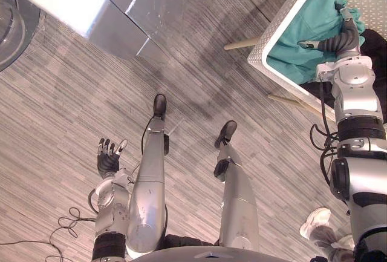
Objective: Pick up the laundry basket with both hands and put the clothes into the washing machine.
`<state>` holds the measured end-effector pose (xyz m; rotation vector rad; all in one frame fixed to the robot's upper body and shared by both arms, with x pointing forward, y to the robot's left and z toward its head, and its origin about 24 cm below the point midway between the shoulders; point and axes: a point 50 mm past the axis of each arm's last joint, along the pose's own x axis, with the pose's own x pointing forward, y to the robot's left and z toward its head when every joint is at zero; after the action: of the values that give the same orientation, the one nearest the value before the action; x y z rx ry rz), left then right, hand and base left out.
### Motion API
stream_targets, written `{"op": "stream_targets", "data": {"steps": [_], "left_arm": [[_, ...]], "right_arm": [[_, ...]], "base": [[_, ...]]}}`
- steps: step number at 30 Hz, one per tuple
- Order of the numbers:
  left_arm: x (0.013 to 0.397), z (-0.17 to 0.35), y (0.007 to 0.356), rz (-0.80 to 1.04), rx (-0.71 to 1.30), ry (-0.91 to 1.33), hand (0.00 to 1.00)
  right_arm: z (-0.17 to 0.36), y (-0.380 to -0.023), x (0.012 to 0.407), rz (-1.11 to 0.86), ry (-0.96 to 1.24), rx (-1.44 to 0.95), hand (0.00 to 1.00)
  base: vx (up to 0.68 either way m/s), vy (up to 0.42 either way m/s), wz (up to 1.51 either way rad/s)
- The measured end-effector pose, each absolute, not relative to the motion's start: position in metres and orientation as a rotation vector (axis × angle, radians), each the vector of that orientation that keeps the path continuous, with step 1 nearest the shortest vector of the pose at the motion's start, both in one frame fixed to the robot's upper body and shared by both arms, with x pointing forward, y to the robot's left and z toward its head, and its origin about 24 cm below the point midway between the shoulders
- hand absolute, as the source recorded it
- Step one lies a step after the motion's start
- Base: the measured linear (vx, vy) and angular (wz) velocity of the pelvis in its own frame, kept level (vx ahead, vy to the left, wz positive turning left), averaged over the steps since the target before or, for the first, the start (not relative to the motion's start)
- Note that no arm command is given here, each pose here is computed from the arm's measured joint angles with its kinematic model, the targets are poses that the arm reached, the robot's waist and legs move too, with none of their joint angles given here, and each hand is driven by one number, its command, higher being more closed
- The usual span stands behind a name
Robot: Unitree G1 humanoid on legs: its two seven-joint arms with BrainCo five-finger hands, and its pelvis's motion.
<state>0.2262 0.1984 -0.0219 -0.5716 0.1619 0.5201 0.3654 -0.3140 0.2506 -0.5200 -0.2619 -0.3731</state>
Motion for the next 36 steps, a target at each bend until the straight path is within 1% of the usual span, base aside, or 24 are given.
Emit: {"op": "stream_targets", "data": {"steps": [19, 22, 24, 28, 30, 31, 32, 34, 35, 36], "left_arm": [[0.225, -0.027, 0.199, 0.530, -0.586, 0.182, 0.00], [0.223, -0.030, 0.200, 0.538, -0.590, 0.194, 0.00], [0.223, -0.031, 0.199, 0.542, -0.599, 0.198, 0.00], [0.222, -0.032, 0.198, 0.553, -0.613, 0.206, 0.00], [0.222, -0.032, 0.199, 0.559, -0.614, 0.206, 0.00], [0.222, -0.033, 0.201, 0.573, -0.615, 0.207, 0.00], [0.221, -0.033, 0.201, 0.576, -0.615, 0.207, 0.00], [0.218, -0.040, 0.201, 0.611, -0.613, 0.242, 0.00], [0.217, -0.043, 0.201, 0.621, -0.612, 0.261, 0.00], [0.216, -0.046, 0.201, 0.626, -0.612, 0.272, 0.00]], "right_arm": [[0.235, -0.311, 0.368, -0.352, -0.210, -0.531, 1.00], [0.234, -0.310, 0.369, -0.352, -0.212, -0.517, 1.00], [0.230, -0.309, 0.369, -0.365, -0.220, -0.453, 1.00], [0.207, -0.313, 0.365, -0.400, -0.249, -0.052, 1.00], [0.197, -0.310, 0.360, -0.415, -0.318, 0.266, 1.00], [0.192, -0.307, 0.355, -0.425, -0.376, 0.472, 1.00], [0.192, -0.306, 0.355, -0.428, -0.392, 0.513, 1.00], [0.191, -0.295, 0.351, -0.427, -0.518, 0.853, 1.00], [0.190, -0.292, 0.350, -0.424, -0.547, 0.964, 1.00], [0.189, -0.290, 0.348, -0.425, -0.563, 1.011, 1.00]], "base": [[0.00, -0.001, 0.00], [0.00, 0.000, 0.00], [0.00, 0.000, 0.00], [0.00, 0.000, 0.00], [0.00, 0.000, 0.00], [0.00, 0.000, 0.00], [0.02, -0.012, -0.05], [0.01, -0.013, -0.05], [0.00, 0.000, 0.00], [0.00, 0.000, 0.00]]}}
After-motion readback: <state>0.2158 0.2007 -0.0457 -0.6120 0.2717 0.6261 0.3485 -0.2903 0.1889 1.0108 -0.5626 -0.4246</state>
